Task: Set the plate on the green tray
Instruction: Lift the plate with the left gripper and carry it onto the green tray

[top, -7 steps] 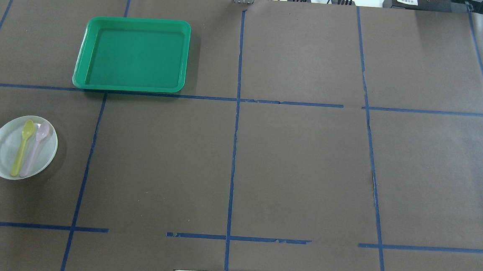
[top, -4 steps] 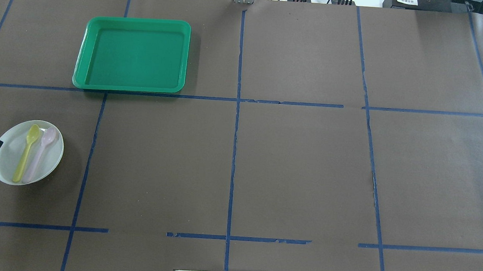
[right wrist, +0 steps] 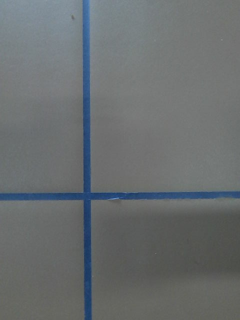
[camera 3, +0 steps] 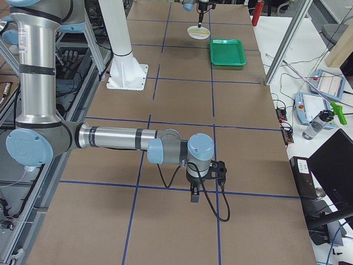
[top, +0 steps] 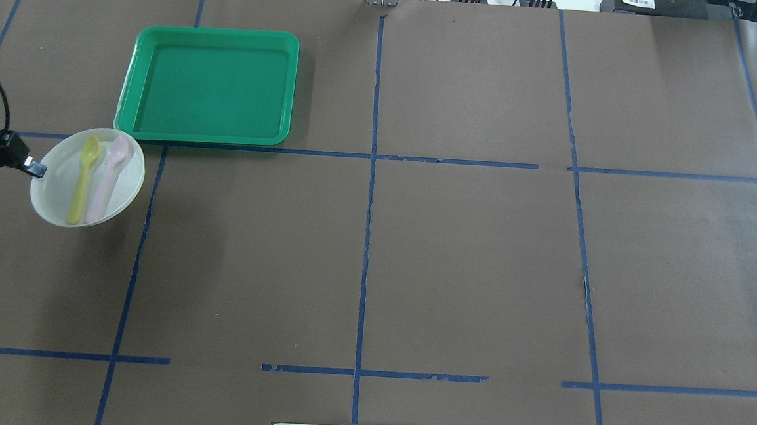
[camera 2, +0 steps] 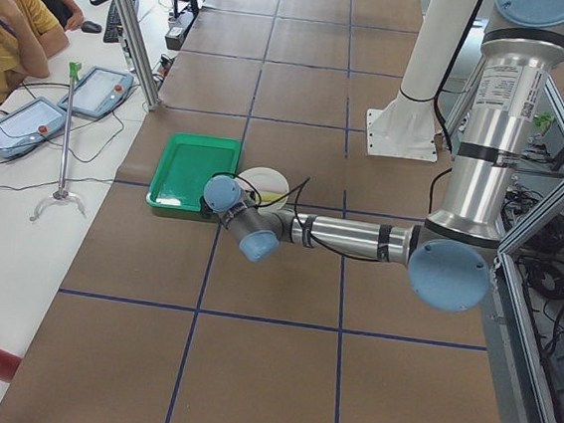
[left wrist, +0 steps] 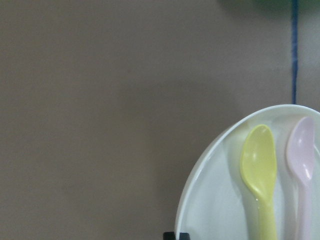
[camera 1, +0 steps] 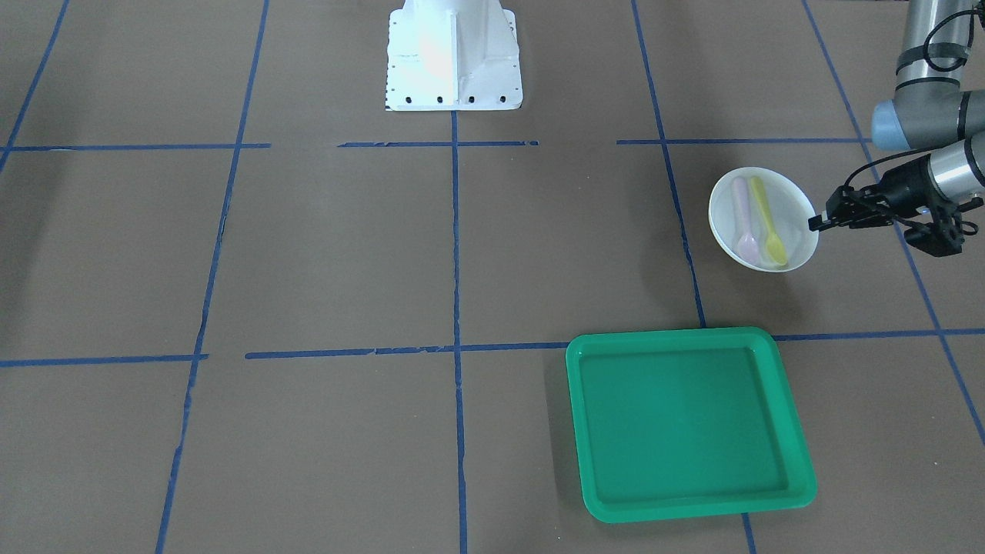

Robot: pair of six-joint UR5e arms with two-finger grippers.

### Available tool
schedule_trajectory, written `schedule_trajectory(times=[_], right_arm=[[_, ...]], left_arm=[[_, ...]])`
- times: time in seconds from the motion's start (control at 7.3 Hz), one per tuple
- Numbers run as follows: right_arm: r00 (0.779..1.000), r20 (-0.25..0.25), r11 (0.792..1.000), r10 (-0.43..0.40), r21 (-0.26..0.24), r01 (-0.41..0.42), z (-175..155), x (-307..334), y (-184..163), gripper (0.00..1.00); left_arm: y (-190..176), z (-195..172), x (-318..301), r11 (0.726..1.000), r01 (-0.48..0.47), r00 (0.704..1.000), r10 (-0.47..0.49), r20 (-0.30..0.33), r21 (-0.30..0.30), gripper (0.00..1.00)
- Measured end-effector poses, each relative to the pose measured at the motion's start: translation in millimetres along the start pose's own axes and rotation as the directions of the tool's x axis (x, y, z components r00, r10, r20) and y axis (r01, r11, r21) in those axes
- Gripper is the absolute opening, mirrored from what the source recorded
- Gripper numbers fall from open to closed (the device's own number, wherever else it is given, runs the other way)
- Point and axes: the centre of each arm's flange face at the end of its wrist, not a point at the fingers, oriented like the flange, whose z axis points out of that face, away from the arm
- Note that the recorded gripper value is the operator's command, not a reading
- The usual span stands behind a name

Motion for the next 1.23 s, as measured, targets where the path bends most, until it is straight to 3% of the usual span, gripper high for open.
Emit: schedule_trajectory(times=[0.55, 0.82, 0.96, 1.23], right_arm=[[1.0, 0.001, 1.0, 0.0, 0.0, 0.0, 0, 0, 0, 1.0], [1.0, 0.0, 1.0, 0.0, 0.0, 0.0, 0, 0, 0, 1.0], [1.0, 0.0, 1.0, 0.0, 0.0, 0.0, 0, 0, 0, 1.0], [1.0, -0.001, 1.0, 0.0, 0.0, 0.0, 0, 0, 0, 1.0]], left_arm=[[-172, 24, 82, 0.995, 0.051, 0.992, -0.06, 0.113, 0.081, 0.0], [-196, 50, 83, 0.993, 0.043, 0.986, -0.059, 0.153, 0.108, 0.03], [-196, 63, 87, 0.993, 0.056, 0.985, -0.073, 0.157, 0.108, 0.99], [-194, 75, 96, 0.99, 0.073, 0.983, -0.092, 0.156, 0.122, 1.0]])
